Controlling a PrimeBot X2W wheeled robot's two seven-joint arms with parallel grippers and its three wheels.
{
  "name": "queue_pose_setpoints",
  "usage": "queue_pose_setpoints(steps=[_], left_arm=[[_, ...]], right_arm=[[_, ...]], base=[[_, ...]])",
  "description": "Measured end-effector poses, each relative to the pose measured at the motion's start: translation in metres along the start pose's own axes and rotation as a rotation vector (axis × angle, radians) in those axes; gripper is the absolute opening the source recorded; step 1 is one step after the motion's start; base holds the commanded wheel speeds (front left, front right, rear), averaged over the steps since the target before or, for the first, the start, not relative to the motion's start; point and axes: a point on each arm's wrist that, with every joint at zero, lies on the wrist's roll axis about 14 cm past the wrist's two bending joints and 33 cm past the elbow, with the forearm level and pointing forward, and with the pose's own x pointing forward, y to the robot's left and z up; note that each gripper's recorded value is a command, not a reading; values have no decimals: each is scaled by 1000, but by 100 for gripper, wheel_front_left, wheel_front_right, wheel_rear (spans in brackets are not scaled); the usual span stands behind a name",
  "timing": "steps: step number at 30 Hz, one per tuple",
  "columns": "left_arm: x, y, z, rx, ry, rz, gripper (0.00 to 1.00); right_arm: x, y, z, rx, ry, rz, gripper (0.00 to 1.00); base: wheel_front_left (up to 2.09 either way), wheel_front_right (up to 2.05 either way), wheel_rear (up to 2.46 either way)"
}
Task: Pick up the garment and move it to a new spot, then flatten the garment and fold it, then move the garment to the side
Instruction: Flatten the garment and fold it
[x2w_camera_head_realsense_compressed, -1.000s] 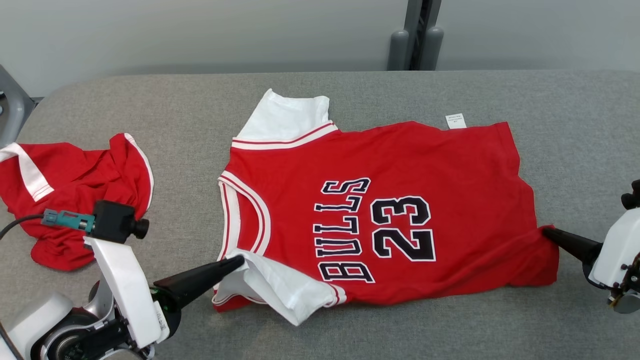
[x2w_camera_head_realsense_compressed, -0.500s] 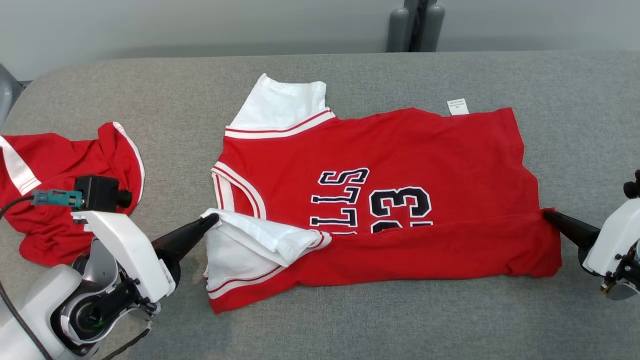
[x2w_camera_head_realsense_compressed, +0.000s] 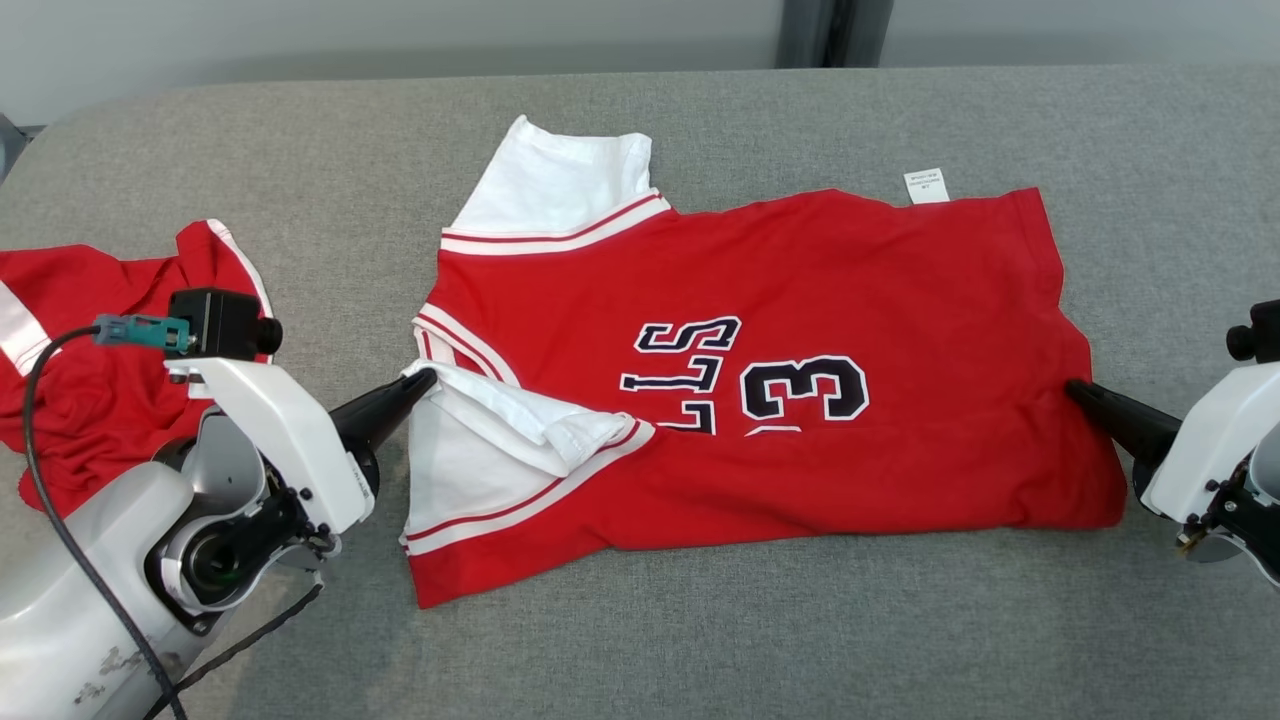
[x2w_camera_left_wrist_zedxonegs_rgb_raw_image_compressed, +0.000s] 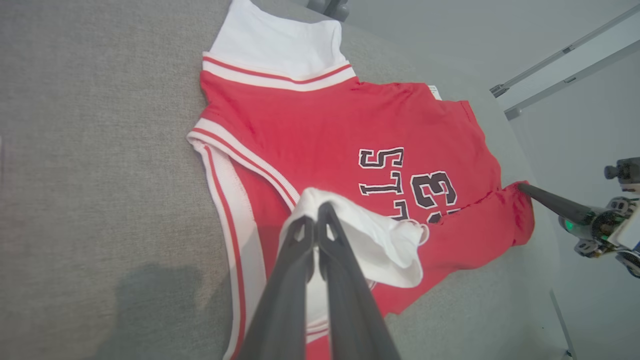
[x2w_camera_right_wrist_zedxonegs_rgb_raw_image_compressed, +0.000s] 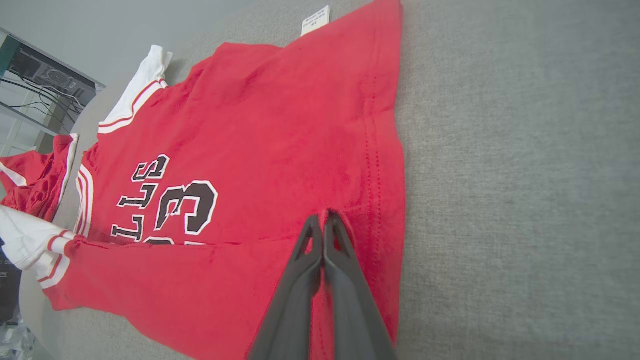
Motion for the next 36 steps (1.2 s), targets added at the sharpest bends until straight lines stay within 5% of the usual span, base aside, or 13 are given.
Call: queue_pose_setpoints(steps=[4, 5, 6, 7, 13, 26, 36], left_arm=[[10, 7, 0, 14, 16, 29, 0], [12, 11, -1, 23, 19, 43, 36], [14, 14, -2, 31, 24, 55, 100], [15, 17, -2, 36, 26, 68, 100], [19, 26, 2, 50, -15, 106, 100], [-21, 3, 86, 131, -596, 135, 100], [-36, -5, 44, 136, -687, 226, 100]], right_arm=[[4, -1, -2, -14, 10, -2, 0], [4, -5, -6, 6, 22, -13, 0], [5, -8, -8, 24, 25, -25, 15], [5, -12, -9, 24, 23, -35, 100], [9, -11, 4, 33, -57, -44, 100], [-19, 10, 60, -122, -479, -31, 100], [-39, 34, 58, -216, -641, -46, 100]], base=[[0, 0, 0], [0, 0, 0], [0, 0, 0], [0, 0, 0], [0, 0, 0], [0, 0, 0], [0, 0, 0]])
